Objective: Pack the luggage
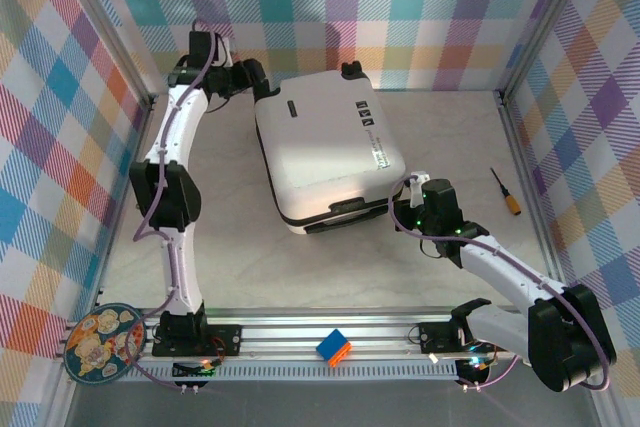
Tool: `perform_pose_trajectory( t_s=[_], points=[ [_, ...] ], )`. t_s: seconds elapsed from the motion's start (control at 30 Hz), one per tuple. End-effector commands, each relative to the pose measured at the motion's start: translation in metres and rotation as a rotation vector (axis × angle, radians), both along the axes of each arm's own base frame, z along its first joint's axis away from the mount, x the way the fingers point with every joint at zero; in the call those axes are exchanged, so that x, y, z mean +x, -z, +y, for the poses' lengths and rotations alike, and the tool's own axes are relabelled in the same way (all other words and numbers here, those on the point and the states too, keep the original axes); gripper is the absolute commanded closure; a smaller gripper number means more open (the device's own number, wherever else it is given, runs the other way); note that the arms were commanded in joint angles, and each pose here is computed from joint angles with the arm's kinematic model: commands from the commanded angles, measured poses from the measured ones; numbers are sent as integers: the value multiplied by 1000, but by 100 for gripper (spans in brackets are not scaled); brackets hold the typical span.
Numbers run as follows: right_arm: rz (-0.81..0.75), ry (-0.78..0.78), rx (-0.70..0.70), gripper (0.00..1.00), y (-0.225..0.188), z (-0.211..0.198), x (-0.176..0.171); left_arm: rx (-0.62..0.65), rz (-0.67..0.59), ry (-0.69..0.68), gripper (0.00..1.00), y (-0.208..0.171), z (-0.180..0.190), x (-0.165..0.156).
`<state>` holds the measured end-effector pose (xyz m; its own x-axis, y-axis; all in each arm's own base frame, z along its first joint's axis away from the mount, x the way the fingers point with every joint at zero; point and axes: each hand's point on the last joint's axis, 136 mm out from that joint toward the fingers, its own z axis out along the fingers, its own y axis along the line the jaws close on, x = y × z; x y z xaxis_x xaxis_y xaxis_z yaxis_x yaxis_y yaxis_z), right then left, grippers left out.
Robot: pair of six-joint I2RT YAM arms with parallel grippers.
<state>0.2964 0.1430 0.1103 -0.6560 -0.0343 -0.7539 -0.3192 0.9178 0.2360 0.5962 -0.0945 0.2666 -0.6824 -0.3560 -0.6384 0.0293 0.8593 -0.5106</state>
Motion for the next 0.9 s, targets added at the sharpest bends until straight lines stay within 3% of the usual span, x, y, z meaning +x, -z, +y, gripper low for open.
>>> perform_pose_trajectory(
  t_s=[0.0, 0.1, 0.3, 0.53, 0.67, 0.87],
  points=[
    [-167, -35, 61, 100, -48, 14, 17, 30, -93, -51, 30, -55, 9, -23],
    [-166, -38, 62, 100, -48, 15, 17, -20, -152, 31, 28, -79, -30, -43],
    [-161, -46, 57, 100, -48, 17, 18, -69, -215, 312, 28, -103, -160, -96],
    [-164, -44, 52, 100, -50, 16, 16, -81, -260, 615, 25, -97, -308, -175],
    [-164, -48, 54, 100, -51, 17, 15, -83, -270, 700, 25, -82, -363, -197],
    [-167, -46, 53, 100, -51, 16, 13, -200, -237, 732, 26, -50, -415, -191]
  ],
)
